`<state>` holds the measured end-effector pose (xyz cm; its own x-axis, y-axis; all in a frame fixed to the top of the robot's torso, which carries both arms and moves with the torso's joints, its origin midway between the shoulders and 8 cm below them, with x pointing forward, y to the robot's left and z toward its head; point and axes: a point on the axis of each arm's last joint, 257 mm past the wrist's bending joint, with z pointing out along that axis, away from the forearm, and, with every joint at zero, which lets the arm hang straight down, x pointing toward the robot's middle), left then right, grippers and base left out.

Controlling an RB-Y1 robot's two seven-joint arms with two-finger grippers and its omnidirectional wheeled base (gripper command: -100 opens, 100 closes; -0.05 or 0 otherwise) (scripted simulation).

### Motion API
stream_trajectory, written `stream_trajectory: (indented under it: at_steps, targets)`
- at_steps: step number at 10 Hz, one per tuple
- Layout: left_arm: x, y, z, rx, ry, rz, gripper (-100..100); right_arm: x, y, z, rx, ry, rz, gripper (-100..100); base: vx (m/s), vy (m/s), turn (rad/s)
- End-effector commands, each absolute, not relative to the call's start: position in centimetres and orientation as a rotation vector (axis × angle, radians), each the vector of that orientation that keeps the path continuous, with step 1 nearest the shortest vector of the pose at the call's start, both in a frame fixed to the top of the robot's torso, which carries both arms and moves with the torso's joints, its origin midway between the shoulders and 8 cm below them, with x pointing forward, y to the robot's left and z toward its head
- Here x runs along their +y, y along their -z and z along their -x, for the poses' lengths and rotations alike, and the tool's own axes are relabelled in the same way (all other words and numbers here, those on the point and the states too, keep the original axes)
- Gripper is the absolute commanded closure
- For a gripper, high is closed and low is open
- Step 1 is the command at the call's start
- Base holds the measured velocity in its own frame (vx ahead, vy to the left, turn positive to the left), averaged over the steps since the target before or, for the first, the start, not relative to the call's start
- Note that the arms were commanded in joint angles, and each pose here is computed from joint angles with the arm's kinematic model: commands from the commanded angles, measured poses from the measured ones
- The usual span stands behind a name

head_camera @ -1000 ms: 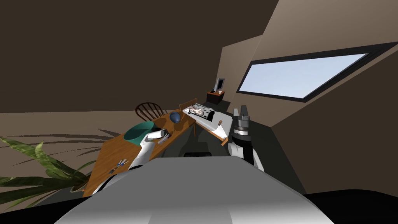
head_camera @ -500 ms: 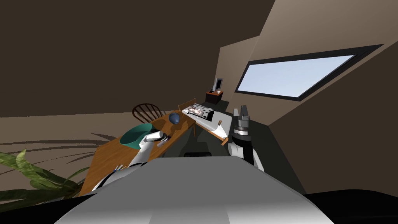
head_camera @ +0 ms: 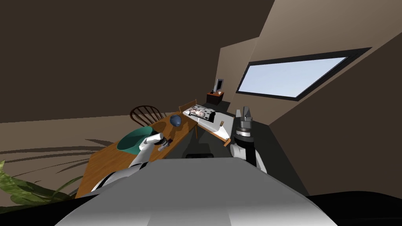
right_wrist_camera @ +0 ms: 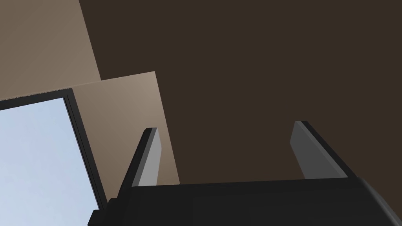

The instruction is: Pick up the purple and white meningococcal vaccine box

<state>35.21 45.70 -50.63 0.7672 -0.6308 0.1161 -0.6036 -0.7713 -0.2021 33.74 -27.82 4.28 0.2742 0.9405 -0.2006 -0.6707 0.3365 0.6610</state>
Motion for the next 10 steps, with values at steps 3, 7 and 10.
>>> stream_trajectory:
  at_steps: [3, 7, 10]
  targets:
    - [46.0, 51.7, -32.2, 0.944, 0.139, 2.91, -100, -27.8, -4.3, -33.7, 0.633, -1.146, -0.504, 0, 0.034, 0.049, -0.059]
    - [46.7, 52.0, -29.5, 0.891, 0.025, 2.992, -100, -27.8, -4.3, -33.7, 0.633, -1.146, -0.504, 0, 0.017, 0.032, -0.041]
    - [47.4, 52.3, -28.8, 0.91, 0.044, 2.979, -100, -27.8, -4.3, -33.7, 0.633, -1.146, -0.504, 0, 0.023, -0.007, 0.011]
